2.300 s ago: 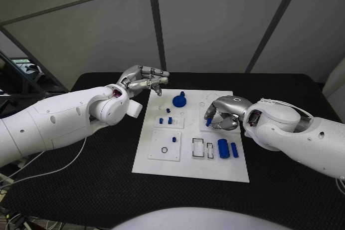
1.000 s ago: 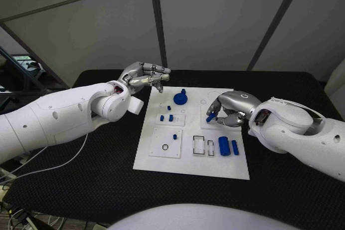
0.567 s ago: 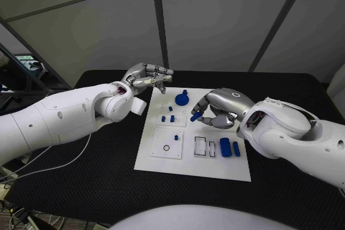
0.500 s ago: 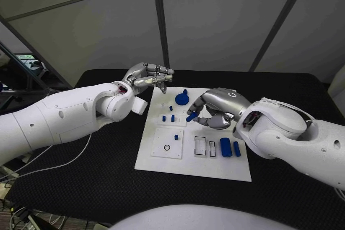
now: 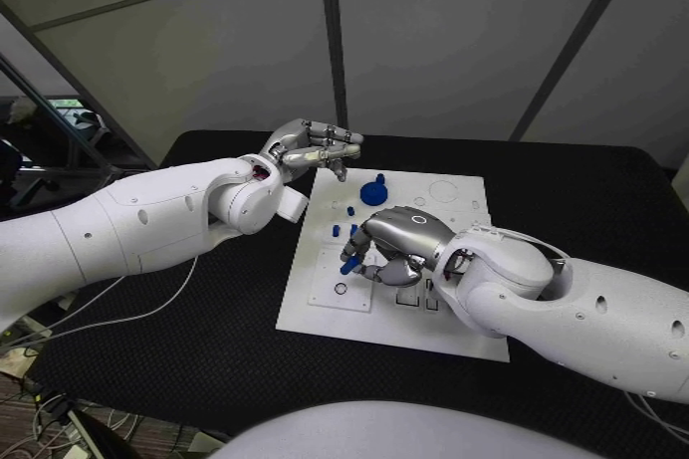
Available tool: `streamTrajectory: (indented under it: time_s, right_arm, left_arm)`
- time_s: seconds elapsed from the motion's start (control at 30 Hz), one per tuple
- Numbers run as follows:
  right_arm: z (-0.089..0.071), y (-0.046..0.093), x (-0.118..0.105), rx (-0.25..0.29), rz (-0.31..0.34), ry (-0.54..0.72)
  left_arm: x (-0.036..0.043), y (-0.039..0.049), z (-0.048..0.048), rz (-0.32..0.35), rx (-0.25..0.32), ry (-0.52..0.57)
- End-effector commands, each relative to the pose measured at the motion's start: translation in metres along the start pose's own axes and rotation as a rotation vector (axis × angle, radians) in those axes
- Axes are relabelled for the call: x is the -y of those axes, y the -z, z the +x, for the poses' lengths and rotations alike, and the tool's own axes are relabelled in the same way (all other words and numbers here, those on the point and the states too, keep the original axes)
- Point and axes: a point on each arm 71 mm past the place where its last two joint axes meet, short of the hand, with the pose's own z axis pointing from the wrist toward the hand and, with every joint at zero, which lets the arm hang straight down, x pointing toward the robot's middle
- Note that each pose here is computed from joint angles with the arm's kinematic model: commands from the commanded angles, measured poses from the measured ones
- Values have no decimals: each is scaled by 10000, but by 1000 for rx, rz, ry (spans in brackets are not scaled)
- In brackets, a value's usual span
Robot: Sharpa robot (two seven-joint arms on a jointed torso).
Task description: Assemble the parts on the task board
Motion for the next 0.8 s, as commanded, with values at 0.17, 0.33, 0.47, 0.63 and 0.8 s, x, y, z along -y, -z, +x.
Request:
streamTrajectory:
  time_s: [0.17,0.33,0.47,0.63,0.8]
  right_arm:
    - [107,-75,-26,-38,-20,27]
    - [137,-109,-32,-49,-17,32]
    - [176,-122,-38,-73,-15,36]
    - [220,-123,-34,-100,-11,47]
    - [235,-128,-32,-109,-9,58]
  left_arm:
    - [12,-11,21,5,-12,7]
    - [11,-14,22,5,-12,7]
    - [10,-15,22,3,-12,7]
    - [11,-13,19,3,-12,7]
    - [12,-9,13,2,-11,6]
